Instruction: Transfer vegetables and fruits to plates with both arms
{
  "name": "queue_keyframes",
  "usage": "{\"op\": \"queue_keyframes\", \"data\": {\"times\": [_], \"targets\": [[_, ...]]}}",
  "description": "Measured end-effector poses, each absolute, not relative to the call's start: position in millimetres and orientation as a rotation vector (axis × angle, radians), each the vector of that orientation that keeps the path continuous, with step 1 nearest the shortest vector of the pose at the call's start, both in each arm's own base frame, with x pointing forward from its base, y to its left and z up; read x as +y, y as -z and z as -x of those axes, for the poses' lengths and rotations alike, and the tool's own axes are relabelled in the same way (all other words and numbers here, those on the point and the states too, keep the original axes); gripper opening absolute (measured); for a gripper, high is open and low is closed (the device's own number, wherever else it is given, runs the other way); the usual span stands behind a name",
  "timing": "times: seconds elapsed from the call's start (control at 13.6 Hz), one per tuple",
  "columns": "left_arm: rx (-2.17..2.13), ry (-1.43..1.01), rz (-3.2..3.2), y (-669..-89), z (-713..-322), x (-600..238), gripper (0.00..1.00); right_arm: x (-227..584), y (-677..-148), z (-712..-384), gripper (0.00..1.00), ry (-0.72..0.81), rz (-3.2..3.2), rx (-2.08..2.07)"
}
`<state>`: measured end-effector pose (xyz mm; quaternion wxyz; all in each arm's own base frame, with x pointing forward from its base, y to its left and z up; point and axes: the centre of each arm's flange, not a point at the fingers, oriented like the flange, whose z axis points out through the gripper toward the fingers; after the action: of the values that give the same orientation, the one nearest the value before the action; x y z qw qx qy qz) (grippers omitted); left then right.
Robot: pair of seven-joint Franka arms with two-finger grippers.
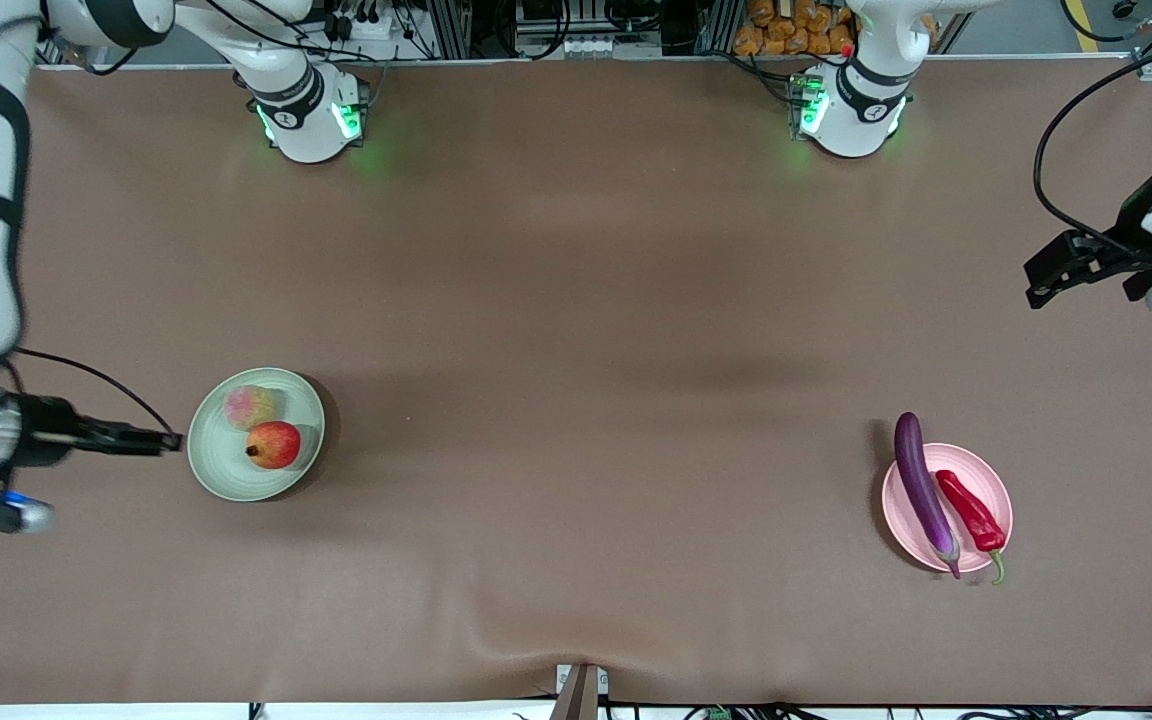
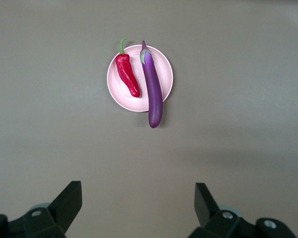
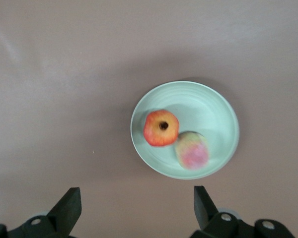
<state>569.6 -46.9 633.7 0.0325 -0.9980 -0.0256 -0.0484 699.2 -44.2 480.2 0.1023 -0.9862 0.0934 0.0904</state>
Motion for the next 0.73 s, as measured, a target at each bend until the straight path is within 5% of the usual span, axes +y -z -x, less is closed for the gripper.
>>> {"op": "queue_keyframes", "data": {"times": [0.44,0.73], "targets": [[-0.085,0.072,3.068,-638,-561,-45,1.0,-17,-632,-629,1.0,-0.15,3.215,-0.125],[-0.087,0.079,3.068,-644,-557,-45,1.0,-37,-651,-587,1.0,-0.142,3.208,-0.106]]}}
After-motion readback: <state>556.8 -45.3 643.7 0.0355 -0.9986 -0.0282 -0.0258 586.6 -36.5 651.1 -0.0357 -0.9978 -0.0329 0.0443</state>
